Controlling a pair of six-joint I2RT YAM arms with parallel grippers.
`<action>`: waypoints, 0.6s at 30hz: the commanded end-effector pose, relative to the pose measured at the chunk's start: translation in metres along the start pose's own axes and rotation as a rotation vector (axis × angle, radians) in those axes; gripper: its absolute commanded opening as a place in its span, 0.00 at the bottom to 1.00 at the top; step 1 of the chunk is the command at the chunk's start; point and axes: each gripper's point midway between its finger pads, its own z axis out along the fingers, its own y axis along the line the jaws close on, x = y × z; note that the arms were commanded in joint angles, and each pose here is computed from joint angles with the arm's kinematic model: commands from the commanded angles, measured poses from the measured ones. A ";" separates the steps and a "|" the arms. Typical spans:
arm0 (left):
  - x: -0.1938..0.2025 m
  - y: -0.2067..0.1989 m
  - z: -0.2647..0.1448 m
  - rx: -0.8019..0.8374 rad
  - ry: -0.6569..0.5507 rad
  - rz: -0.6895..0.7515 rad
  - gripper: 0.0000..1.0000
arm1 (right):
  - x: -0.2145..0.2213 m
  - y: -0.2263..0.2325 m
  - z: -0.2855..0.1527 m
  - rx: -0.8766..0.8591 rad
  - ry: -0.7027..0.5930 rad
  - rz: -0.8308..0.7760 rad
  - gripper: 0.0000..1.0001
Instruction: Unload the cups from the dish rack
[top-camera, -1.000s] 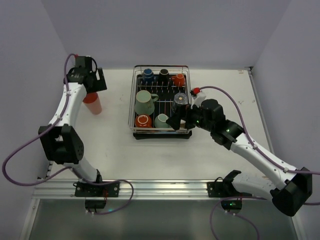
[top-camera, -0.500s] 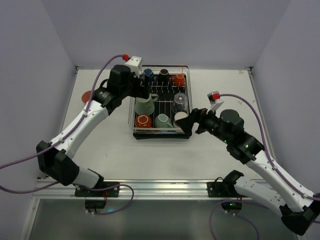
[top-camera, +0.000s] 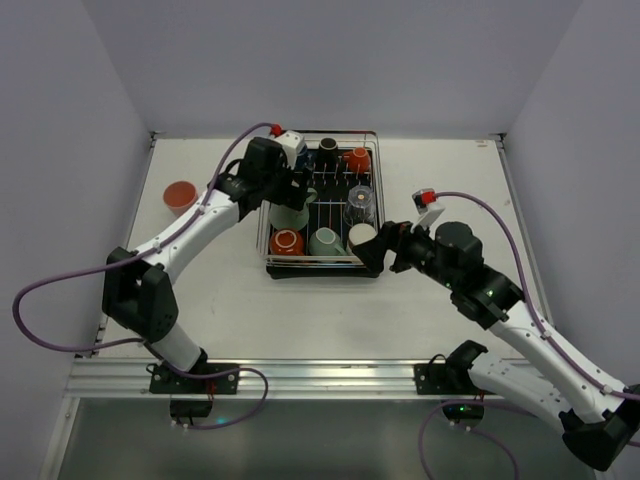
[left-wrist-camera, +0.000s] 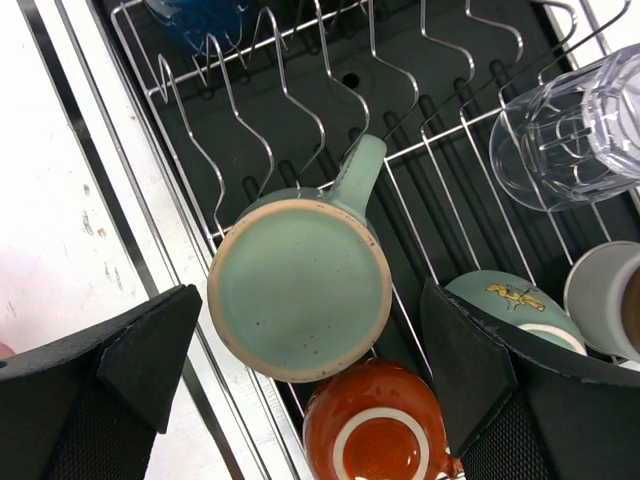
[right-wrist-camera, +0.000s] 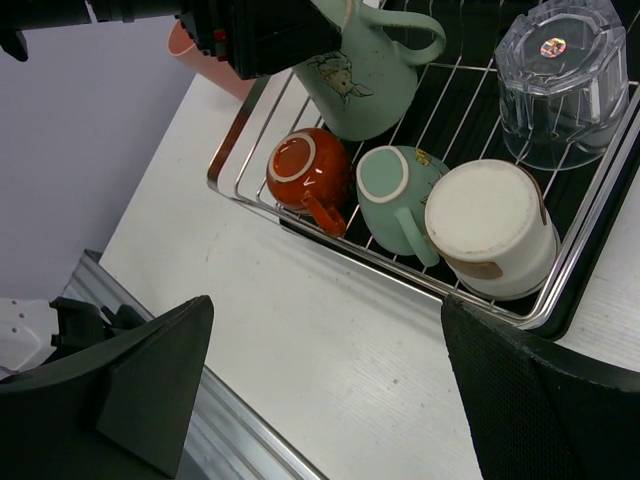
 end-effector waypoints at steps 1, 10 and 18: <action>0.000 0.002 0.007 -0.012 0.000 0.042 1.00 | 0.000 0.001 0.001 -0.008 -0.004 0.011 0.98; 0.013 0.005 0.028 -0.029 0.039 0.049 1.00 | 0.001 0.003 0.005 -0.018 0.003 0.009 0.99; 0.003 0.009 0.019 -0.055 0.002 0.039 0.34 | 0.001 0.004 0.009 -0.021 0.010 0.011 0.99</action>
